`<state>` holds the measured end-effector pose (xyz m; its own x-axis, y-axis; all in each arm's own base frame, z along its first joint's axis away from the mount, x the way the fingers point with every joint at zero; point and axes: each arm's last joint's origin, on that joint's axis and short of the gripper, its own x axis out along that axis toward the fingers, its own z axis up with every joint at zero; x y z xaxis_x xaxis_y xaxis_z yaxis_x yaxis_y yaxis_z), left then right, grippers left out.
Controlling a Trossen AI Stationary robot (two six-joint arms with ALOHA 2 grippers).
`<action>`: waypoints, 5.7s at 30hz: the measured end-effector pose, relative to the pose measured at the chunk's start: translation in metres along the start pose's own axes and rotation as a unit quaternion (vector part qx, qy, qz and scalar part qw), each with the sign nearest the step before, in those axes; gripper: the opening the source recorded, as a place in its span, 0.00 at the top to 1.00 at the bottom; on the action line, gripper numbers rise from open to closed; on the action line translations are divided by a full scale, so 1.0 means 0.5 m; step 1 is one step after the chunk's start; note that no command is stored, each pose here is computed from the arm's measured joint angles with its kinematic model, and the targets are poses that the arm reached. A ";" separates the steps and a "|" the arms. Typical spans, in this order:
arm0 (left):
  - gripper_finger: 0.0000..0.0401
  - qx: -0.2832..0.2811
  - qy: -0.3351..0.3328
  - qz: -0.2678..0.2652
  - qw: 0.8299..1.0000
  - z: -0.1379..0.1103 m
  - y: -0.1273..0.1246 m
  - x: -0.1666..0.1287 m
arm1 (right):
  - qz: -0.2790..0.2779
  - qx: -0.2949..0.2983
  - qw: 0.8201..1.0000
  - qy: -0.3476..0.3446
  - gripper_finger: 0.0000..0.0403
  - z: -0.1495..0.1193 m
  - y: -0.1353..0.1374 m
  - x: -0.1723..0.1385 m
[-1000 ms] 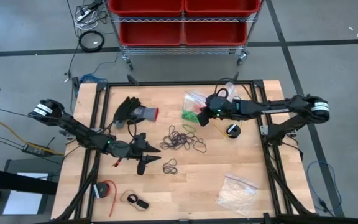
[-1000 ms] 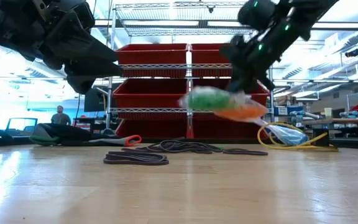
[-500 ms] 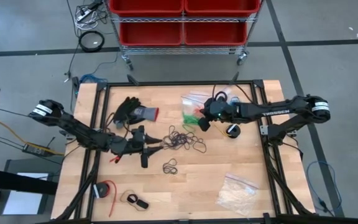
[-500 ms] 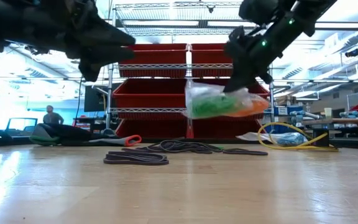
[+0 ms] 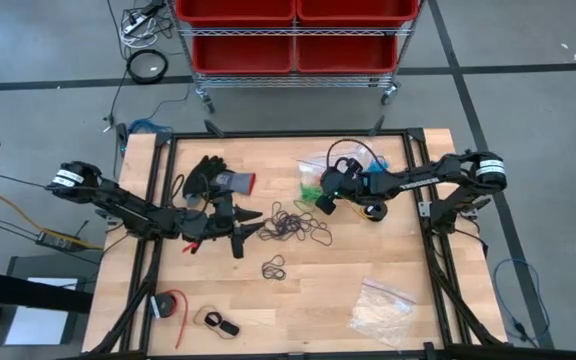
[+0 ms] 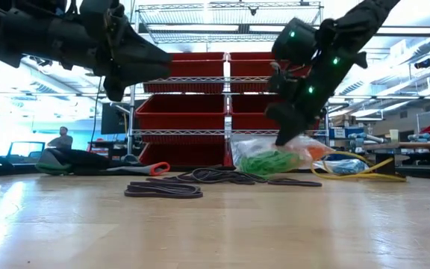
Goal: Sort rubber bands
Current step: Close the transparent zip bag, then open the transparent zip bag
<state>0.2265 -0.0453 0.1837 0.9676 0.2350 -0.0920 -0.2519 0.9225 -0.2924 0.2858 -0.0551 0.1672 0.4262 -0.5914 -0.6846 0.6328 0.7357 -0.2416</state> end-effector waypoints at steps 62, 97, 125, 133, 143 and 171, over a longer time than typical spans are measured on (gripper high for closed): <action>0.61 -0.117 0.087 0.031 0.989 -0.023 0.127 0.062 | 0.184 0.150 0.968 -0.076 0.76 0.085 -0.194 0.026; 0.61 -0.135 0.119 -0.010 0.984 -0.057 0.125 0.115 | 0.191 0.130 0.971 0.053 0.78 0.025 -0.190 0.096; 0.61 -0.136 0.121 -0.011 0.983 -0.057 0.125 0.114 | 0.172 0.087 0.980 0.056 0.84 0.021 -0.191 0.096; 0.61 -0.134 0.121 -0.011 0.983 -0.057 0.125 0.114 | 0.197 0.080 0.975 0.059 0.99 0.019 -0.188 0.095; 0.61 -0.135 0.120 -0.012 0.984 -0.056 0.124 0.115 | 0.211 0.074 0.973 0.058 1.00 0.022 -0.164 0.085; 0.55 -0.244 0.137 0.075 0.957 -0.045 0.279 0.236 | 0.289 0.041 0.955 -0.061 1.00 0.069 -0.074 -0.094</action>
<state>0.3051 0.1042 0.1106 0.8965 0.2031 -0.3938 -0.4295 0.6162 -0.6601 0.2646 -0.0660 0.2322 0.7883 -0.1333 -0.6007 0.3164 0.9251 0.2100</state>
